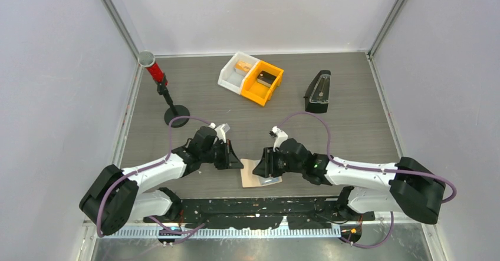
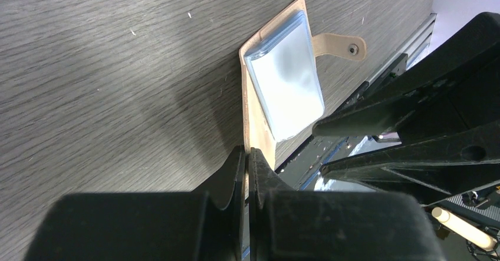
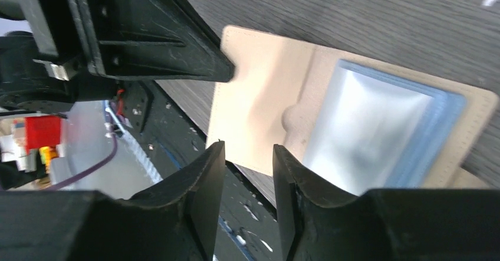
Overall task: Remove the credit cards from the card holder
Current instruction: Remove the credit card from the card holder.
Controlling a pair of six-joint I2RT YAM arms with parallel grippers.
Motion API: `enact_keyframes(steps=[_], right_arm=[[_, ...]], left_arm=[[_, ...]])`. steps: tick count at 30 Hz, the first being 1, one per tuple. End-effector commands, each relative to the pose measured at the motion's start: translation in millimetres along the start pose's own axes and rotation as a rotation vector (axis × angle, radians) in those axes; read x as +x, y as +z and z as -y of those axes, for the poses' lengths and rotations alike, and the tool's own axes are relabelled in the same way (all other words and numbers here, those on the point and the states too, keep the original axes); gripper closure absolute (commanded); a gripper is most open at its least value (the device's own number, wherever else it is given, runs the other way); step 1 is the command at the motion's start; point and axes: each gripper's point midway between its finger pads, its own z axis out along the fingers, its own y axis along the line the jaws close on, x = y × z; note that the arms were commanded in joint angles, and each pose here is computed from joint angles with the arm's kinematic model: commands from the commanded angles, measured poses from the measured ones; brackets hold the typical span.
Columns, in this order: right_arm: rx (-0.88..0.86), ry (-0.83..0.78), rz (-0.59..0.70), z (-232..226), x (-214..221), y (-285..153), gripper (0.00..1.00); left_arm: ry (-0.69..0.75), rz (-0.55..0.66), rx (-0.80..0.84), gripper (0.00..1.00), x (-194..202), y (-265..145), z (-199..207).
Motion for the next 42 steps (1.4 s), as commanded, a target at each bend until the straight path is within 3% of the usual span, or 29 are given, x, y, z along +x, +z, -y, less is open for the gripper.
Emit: enact_keyframes(steps=[1, 4, 7, 28, 32, 38, 42], right_arm=[[0.118, -0.068, 0.101, 10, -27, -14, 0.54], [0.257, -0.074, 0.115, 38, -29, -27, 0.47], [0.280, -0.062, 0.110, 45, -26, -31, 0.44], [0.315, -0.027, 0.044, 69, 0, -15, 0.44], [0.299, -0.019, 0.047, 67, 1, -13, 0.47], [0.233, -0.018, 0.063, 49, -6, -13, 0.58], [0.180, -0.024, 0.092, 36, -13, -17, 0.59]], left_arm=[[0.029, 0.020, 0.016, 1.00, -8, -3, 11], [0.044, 0.017, 0.014, 1.00, -9, -3, 10], [0.041, 0.011, 0.018, 1.00, -7, -2, 11], [0.030, -0.002, 0.033, 1.00, -5, 4, 15], [0.028, -0.005, 0.039, 1.00, -5, 7, 16], [0.029, -0.013, 0.041, 1.00, -7, 10, 19], [0.032, -0.017, 0.045, 1.00, -8, 11, 22]])
